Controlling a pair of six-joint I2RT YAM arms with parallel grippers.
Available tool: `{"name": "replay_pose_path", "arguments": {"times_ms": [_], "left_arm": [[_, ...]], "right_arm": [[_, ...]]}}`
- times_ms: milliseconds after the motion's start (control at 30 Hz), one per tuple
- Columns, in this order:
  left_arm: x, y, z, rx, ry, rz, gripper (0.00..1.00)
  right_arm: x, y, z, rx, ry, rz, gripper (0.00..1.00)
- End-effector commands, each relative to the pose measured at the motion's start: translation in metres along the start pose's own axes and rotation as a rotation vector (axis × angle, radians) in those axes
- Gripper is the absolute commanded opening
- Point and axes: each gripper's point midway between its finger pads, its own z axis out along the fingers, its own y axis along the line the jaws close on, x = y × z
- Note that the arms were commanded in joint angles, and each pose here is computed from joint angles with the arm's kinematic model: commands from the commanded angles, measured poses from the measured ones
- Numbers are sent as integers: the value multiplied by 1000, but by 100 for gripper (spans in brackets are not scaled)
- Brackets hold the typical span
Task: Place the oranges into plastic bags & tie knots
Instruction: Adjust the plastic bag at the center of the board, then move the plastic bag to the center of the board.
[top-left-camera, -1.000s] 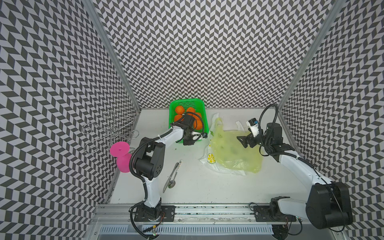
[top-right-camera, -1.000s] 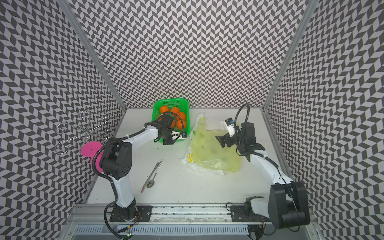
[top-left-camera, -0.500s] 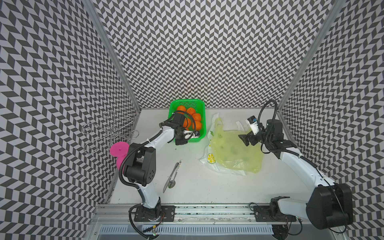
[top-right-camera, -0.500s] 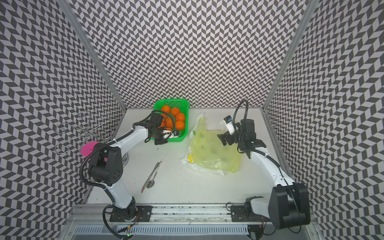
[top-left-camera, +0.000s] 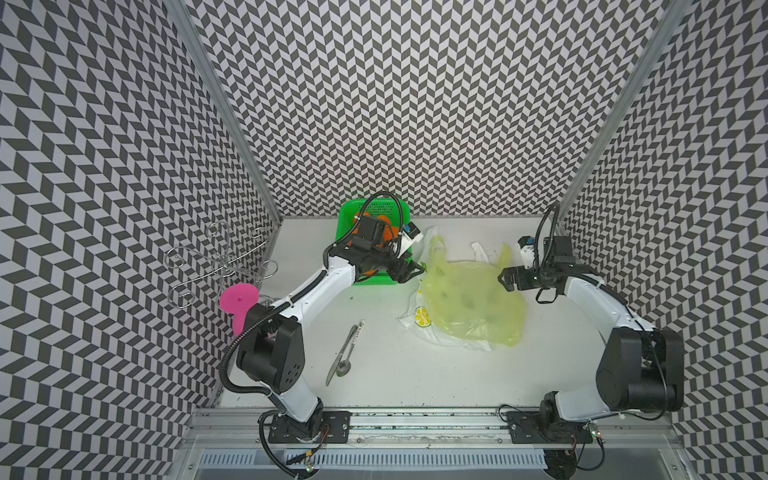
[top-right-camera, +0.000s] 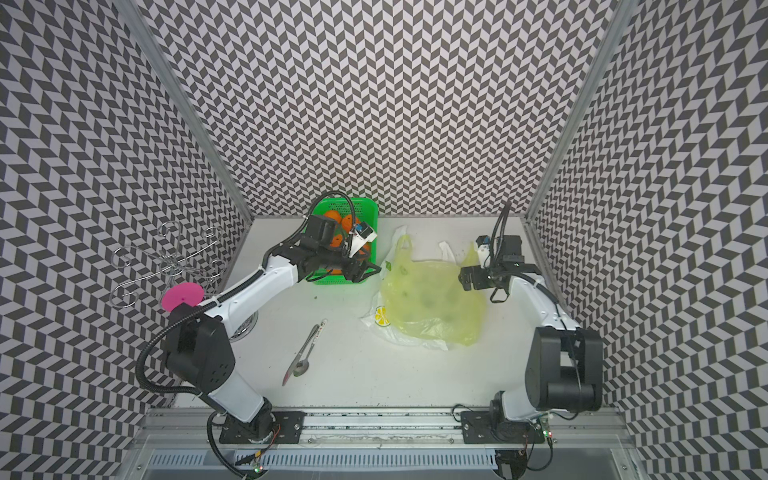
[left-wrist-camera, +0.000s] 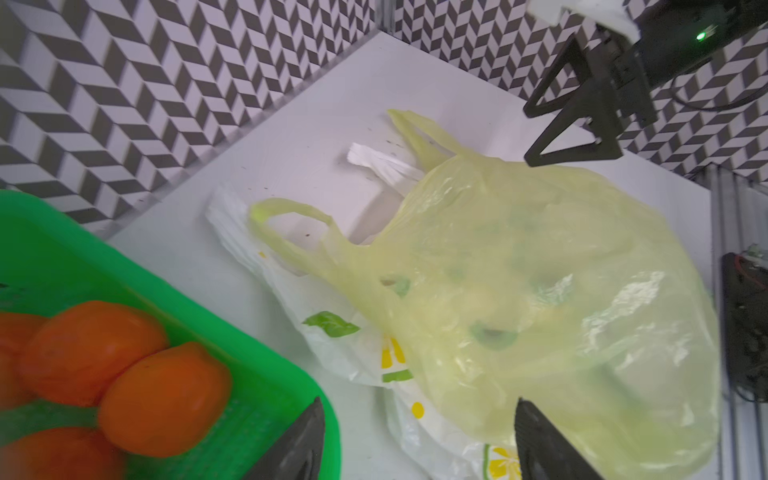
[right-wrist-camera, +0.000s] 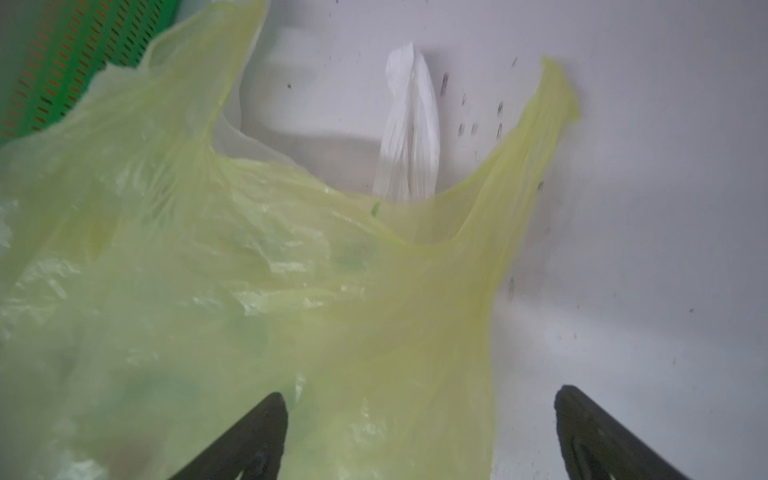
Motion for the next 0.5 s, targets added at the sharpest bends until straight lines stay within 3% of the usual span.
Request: {"name": "replay_pose_path", "arguments": {"times_ms": [0,167,267,333,467], "left_arm": [[29,-29,-11,82,50,-13,76],[84,-45,-16,7,104,208,80],[112,-48,-6,-53,133,300,82],[127,-44,4,-100,153,340,82],[147,-38,23,-130,199,395,81]], "right_arm": [[19,5,7,-106,60,106,100],[40,17,29,-226,130,155,100],[44,27,35,-306,150,165,92],[42,32,36,-347,143,158,78],[28,39,28,-390,105,130,41]]}}
